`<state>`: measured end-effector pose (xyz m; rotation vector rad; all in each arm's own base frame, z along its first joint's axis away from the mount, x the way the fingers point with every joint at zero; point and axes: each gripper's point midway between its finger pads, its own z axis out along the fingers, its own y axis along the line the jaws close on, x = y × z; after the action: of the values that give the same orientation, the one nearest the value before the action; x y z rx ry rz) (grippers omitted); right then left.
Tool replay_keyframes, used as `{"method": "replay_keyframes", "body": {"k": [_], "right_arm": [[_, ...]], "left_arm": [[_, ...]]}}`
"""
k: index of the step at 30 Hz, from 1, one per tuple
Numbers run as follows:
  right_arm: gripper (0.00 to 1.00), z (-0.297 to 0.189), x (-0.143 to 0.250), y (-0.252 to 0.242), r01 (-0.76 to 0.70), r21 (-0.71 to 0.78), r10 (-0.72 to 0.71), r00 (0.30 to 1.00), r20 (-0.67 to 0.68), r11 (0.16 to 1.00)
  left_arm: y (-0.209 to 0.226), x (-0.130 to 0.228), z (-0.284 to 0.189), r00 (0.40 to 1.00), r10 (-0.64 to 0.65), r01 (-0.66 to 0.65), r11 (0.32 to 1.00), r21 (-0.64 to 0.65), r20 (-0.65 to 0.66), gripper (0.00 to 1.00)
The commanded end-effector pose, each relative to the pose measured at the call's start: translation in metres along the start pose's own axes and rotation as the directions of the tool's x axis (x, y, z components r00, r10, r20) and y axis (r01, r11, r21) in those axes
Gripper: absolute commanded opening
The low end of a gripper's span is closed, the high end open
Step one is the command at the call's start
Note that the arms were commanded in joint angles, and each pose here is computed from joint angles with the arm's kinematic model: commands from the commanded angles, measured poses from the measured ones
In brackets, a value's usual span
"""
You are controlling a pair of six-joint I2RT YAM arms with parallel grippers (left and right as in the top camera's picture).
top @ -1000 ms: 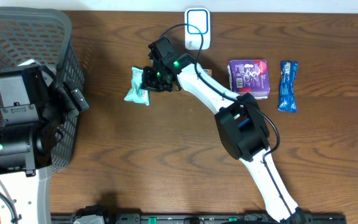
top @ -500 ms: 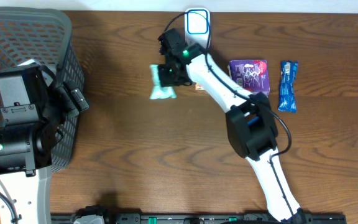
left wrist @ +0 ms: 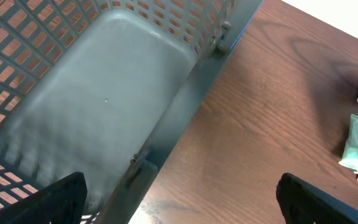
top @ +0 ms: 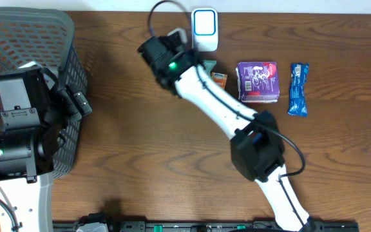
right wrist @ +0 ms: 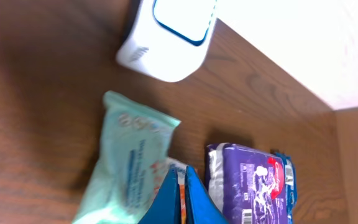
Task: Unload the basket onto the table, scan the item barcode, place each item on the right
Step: 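Lift the green wipes pack up to the scanner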
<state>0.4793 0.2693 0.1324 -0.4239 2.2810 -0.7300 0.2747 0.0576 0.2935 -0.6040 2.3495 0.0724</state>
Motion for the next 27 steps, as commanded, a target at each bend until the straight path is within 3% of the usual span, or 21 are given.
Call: {"method": "replay_keyframes", "body": {"k": [1,3,4,7,9,12,27], "right_arm": [[0.07,0.009,0.014,0.024,0.051,-0.005,-0.051,0.998,-0.027,0.999],[0.29,0.007,0.018,0.034,-0.022,-0.07,0.019,0.999,-0.051,0.997],[0.35,0.005,0.016,0.035,-0.046,-0.102,0.04,0.998,-0.058,0.994],[0.5,0.007,0.015,0.033,-0.042,-0.136,0.033,0.997,-0.069,0.99],[0.62,0.01,0.018,0.032,0.012,-0.15,-0.024,0.997,-0.073,0.989],[0.73,0.014,0.027,0.045,0.104,-0.227,-0.127,0.988,-0.088,0.968],[0.77,0.047,0.076,0.067,0.259,-0.291,-0.322,0.927,-0.193,0.921]], "left_arm": [[0.002,-0.006,-0.004,1.0,-0.01,0.01,1.0,-0.006,0.018,0.98],[0.002,-0.006,-0.004,1.0,-0.011,0.011,1.0,-0.006,0.018,0.98],[0.002,-0.006,-0.004,1.0,-0.01,0.01,1.0,-0.006,0.018,0.98],[0.002,-0.006,-0.004,1.0,-0.01,0.01,1.0,-0.006,0.018,0.98],[0.002,-0.006,-0.004,1.0,-0.01,0.01,1.0,-0.006,0.018,0.98],[0.002,-0.006,-0.004,1.0,-0.011,0.011,1.0,-0.006,0.018,0.98],[0.002,-0.006,-0.004,1.0,-0.011,0.011,1.0,-0.006,0.018,0.98]]}}
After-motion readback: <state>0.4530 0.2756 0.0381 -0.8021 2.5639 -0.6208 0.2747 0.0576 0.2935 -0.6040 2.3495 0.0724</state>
